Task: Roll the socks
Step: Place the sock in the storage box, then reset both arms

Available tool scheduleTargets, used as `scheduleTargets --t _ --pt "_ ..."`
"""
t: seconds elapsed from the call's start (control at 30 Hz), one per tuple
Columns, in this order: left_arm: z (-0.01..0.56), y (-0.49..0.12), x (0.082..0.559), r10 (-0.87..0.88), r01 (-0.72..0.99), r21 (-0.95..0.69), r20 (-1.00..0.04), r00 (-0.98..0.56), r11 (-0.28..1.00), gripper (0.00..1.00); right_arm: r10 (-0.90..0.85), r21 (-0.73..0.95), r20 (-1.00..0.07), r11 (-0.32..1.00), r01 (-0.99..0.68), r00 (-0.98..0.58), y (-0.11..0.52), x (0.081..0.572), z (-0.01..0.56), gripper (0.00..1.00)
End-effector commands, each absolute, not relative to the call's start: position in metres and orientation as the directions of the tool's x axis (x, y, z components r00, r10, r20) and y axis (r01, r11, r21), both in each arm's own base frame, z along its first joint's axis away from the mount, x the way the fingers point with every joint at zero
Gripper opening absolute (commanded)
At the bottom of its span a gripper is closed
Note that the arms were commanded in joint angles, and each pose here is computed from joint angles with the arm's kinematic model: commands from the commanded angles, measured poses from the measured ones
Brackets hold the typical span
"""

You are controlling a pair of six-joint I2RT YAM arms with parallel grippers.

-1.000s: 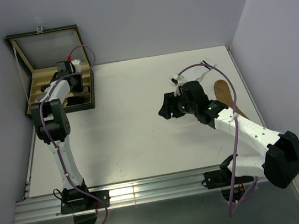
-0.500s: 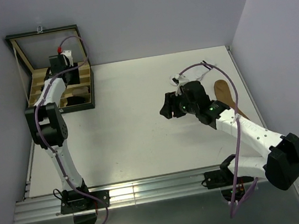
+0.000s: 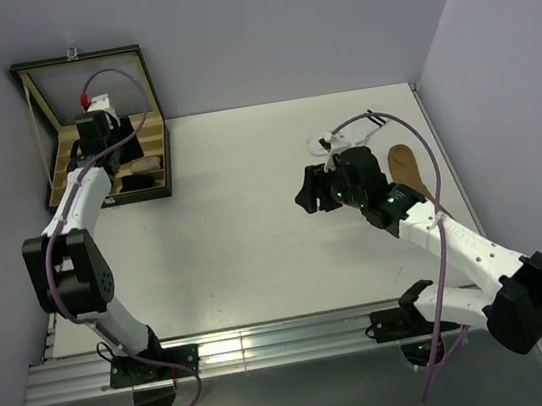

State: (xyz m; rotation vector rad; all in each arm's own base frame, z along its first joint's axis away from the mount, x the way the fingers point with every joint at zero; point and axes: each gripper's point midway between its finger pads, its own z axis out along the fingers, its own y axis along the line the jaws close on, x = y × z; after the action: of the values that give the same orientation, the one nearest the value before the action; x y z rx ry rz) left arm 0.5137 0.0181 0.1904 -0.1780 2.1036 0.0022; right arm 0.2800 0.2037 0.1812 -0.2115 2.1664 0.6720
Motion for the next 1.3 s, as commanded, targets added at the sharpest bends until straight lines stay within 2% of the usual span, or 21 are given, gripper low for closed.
scheduleTargets --t 0.0,0.13,0.33,0.53,0.63,0.67,0.73,0.9,1.13,1.27 --pt "0.267 0.023 0.495 -0.174 -0.180 -0.119 -0.929 -0.327 0.976 0.66 0.115 0.350 -0.839 0.863 -0.365 -0.533 0.190 0.290 0.223 0.65" --pt "0.324 0.038 0.448 -0.162 -0.246 -0.107 -0.963 -0.214 0.963 0.68 0.141 0.316 -0.868 0.897 -0.310 -0.476 0.171 0.291 0.247 0.66" --pt "0.387 0.047 0.376 -0.161 -0.288 -0.133 -0.984 -0.075 0.948 0.72 0.203 0.257 -0.911 0.960 -0.110 -0.360 0.118 0.286 0.297 0.67" --pt "0.437 0.049 0.304 -0.140 -0.305 -0.146 -0.989 0.042 0.941 0.79 0.244 0.243 -0.943 0.969 0.033 -0.227 0.068 0.259 0.344 0.73" --pt "0.460 0.042 0.273 -0.135 -0.283 -0.160 -0.985 0.107 0.946 0.87 0.274 0.264 -0.953 0.961 0.084 -0.133 0.042 0.238 0.362 0.80" --pt "0.464 0.041 0.266 -0.136 -0.276 -0.165 -0.983 0.122 0.947 0.95 0.279 0.270 -0.954 0.958 0.093 -0.108 0.036 0.232 0.366 0.84" --pt "0.477 0.038 0.245 -0.144 -0.256 -0.185 -0.975 0.169 0.949 0.99 0.305 0.300 -0.952 0.948 0.110 -0.038 0.019 0.215 0.375 0.89" --pt "0.487 0.046 0.197 -0.187 -0.261 -0.261 -0.943 0.277 0.929 0.99 0.334 0.344 -0.938 0.928 0.141 0.090 -0.013 0.180 0.380 0.99" --pt "0.489 0.069 0.153 -0.244 -0.325 -0.383 -0.886 0.394 0.865 0.99 0.383 0.415 -0.904 0.894 0.171 0.188 -0.041 0.149 0.375 1.00" --pt "0.475 0.073 0.149 -0.255 -0.347 -0.398 -0.885 0.390 0.849 0.99 0.404 0.445 -0.884 0.883 0.152 0.236 -0.048 0.137 0.371 1.00"
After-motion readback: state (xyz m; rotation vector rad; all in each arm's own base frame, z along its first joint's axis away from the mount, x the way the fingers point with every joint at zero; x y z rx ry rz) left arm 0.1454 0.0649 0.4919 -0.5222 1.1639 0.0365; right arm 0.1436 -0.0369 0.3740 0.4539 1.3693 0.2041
